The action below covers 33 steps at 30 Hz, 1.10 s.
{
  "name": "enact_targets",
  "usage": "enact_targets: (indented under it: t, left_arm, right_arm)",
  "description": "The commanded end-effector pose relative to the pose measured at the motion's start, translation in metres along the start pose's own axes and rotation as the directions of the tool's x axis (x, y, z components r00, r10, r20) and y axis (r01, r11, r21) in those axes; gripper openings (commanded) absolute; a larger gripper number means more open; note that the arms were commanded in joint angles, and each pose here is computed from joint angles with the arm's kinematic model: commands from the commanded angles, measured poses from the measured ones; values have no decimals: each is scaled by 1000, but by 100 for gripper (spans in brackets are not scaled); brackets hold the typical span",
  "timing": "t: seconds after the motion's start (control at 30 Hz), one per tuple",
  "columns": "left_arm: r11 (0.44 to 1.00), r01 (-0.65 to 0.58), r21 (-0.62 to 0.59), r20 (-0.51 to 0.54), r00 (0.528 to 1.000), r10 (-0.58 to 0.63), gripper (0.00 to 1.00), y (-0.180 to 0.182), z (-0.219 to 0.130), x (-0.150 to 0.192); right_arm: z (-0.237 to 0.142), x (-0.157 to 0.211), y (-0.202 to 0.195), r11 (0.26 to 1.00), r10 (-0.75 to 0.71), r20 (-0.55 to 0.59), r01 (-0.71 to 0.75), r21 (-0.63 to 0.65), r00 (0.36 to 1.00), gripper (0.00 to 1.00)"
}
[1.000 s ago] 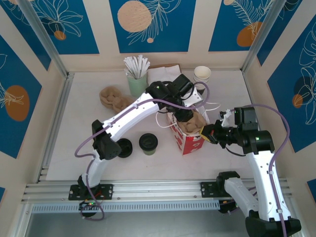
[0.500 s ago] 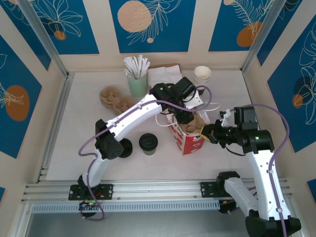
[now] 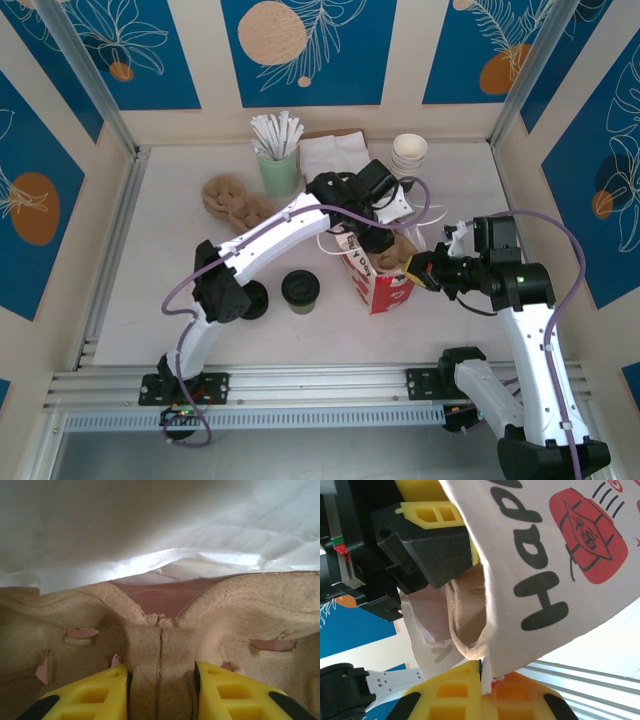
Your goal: Pack the takeout coffee
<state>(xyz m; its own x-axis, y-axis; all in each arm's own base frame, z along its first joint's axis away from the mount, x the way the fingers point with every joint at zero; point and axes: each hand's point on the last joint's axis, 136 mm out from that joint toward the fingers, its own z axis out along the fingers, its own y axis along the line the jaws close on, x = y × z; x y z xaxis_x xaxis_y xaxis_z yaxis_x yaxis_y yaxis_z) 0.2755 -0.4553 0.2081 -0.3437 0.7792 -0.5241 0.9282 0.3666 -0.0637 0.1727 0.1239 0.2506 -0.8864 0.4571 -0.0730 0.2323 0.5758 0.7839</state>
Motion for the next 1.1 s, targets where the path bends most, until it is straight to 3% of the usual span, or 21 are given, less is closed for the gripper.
enact_targets:
  t: [0.0,0.43,1.07]
  left_arm:
    - [999,-22,31,-86,996,24,32,-10,30,21]
    - [999,-15,31,-129,991,19,31,-9,42,36]
    - [998,67,-11,-111,992,-68,31,-2,62,46]
  right_arm:
    - [-4,3,7,998,-51,2,51,-25,999,0]
    - [-8,4,5,998,-66,24,66,-3,998,0]
    - [-8,8,2,998,-65,27,66,-2,997,0]
